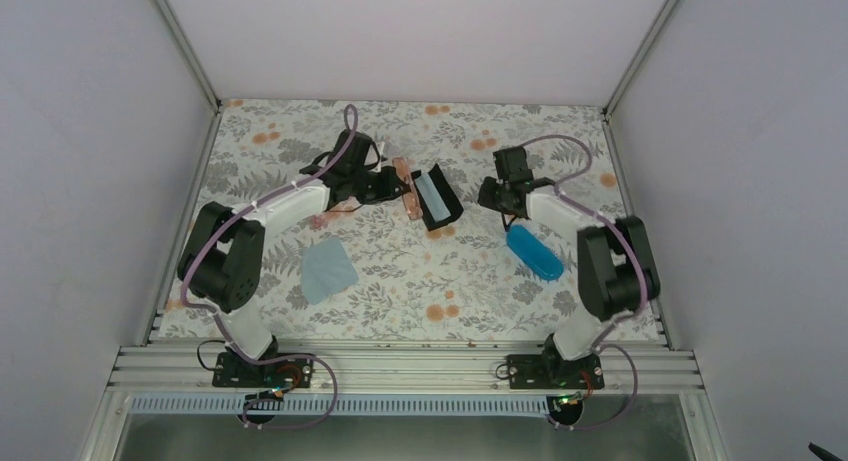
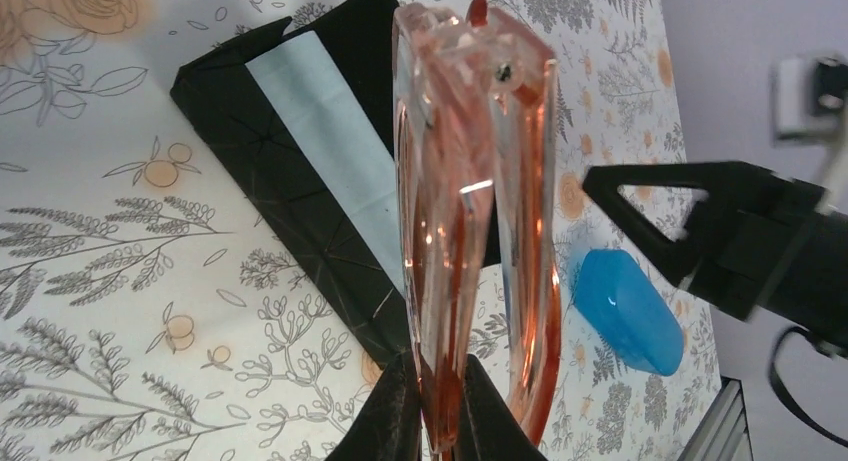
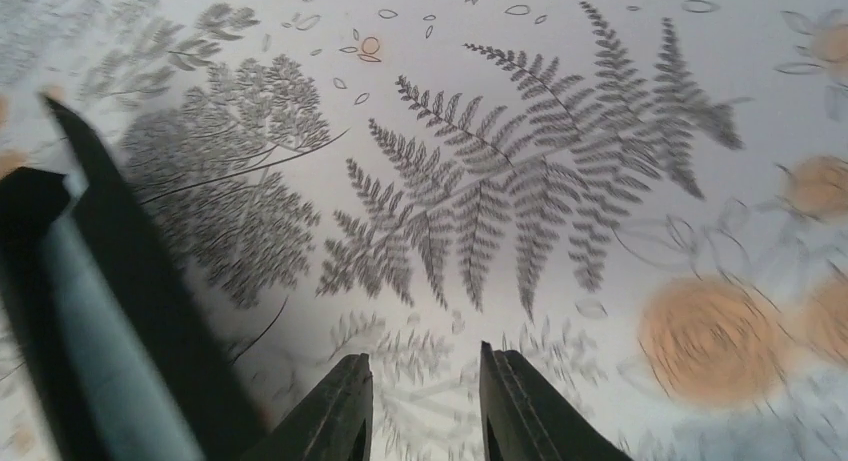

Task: Organize the sunglasses
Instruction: Adjust the sunglasses case at the center of the board, then place the sunglasses in the sunglasses case.

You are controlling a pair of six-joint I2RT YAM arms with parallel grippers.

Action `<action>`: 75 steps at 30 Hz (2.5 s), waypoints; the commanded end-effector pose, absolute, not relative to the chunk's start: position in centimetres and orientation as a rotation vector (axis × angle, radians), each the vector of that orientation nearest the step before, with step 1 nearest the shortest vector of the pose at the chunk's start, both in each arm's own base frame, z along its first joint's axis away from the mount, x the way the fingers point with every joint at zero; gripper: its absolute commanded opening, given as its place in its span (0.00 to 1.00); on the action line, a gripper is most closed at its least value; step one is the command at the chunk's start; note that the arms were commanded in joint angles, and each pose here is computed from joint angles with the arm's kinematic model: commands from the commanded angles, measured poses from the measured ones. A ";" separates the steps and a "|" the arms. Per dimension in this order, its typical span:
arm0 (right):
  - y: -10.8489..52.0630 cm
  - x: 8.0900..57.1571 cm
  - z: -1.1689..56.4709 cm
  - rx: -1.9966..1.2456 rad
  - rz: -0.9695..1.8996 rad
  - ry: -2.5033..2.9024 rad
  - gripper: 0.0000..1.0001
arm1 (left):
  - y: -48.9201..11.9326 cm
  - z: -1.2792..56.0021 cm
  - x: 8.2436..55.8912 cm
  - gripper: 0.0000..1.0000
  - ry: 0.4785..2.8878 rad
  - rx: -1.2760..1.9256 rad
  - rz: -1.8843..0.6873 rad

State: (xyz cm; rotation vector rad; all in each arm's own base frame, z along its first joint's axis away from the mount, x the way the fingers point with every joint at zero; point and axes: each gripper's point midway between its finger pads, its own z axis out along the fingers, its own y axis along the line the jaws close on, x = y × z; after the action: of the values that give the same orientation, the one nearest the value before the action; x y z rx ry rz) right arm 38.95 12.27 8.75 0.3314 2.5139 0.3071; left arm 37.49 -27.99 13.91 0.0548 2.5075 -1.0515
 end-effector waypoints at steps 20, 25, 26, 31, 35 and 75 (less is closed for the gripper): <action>19.0 38.3 2.4 0.040 0.631 2.675 0.31 | -30.3 12.7 39.1 0.06 2.608 0.054 -1.098; 19.6 36.9 1.9 0.026 0.683 2.693 0.31 | -30.5 12.2 39.4 0.07 2.638 0.065 -1.083; 19.3 36.8 1.8 0.041 0.670 2.695 0.31 | -30.7 12.0 39.5 0.07 2.647 0.068 -1.079; 16.3 37.1 1.7 0.213 0.483 2.685 0.31 | -31.8 11.7 39.6 0.08 2.677 0.075 -1.077; 14.4 37.0 3.0 0.307 0.384 2.637 0.32 | -32.4 11.0 39.7 0.08 2.716 0.033 -1.061; 28.1 33.4 14.0 -0.581 0.336 2.275 0.24 | -31.7 9.9 36.3 0.02 3.055 -0.578 -1.019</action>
State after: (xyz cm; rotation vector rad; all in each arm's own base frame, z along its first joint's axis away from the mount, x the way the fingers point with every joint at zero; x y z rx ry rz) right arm 32.38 27.94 13.23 -0.5749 2.3154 0.4022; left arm 37.22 -31.63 10.49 -0.5338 3.0138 -1.0162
